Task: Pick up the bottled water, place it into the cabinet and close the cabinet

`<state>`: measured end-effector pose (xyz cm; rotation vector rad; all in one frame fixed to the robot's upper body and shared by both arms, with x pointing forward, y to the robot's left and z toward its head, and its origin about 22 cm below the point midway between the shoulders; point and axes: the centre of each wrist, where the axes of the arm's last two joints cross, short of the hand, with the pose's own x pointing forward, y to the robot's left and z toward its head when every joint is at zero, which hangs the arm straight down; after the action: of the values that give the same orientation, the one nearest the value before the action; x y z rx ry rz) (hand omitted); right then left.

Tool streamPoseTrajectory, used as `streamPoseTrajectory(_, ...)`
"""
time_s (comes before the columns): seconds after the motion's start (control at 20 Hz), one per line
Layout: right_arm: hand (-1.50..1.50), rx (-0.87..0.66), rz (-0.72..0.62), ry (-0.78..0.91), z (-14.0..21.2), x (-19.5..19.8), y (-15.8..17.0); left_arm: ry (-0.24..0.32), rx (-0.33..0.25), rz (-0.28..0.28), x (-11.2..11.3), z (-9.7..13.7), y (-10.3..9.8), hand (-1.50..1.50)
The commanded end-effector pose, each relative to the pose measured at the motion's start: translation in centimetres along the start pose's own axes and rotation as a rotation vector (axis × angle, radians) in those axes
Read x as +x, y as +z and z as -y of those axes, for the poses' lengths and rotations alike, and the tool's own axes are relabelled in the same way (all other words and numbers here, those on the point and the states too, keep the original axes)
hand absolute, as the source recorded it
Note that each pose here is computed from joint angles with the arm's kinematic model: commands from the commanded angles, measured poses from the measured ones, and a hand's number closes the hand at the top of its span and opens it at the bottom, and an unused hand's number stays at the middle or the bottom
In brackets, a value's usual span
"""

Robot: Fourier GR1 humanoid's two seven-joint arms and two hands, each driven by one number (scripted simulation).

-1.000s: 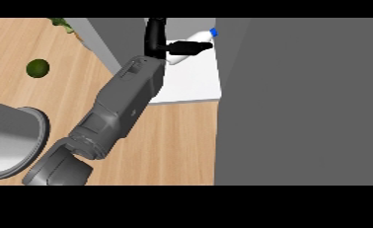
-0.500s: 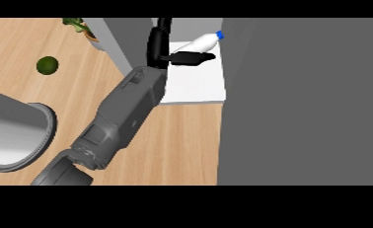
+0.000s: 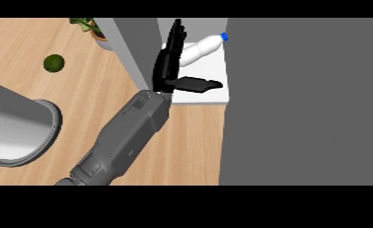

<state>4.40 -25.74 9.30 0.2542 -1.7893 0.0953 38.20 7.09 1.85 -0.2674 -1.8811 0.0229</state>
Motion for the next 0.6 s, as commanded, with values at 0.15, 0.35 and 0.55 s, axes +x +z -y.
streamPoseTrajectory(0.15,-1.50,-0.007,0.043,0.014,-1.3,3.2,0.5,0.153,-0.095,0.039,1.1,0.9,3.7,-1.50)
streamPoseTrajectory(0.35,-1.50,0.011,0.016,0.050,-1.1,2.9,0.8,0.191,-0.125,0.035,0.4,2.2,8.0,-1.50)
streamPoseTrajectory(0.55,-1.50,0.072,0.019,0.089,-0.7,3.5,0.3,0.211,-0.172,0.026,2.8,-0.5,9.4,-1.50)
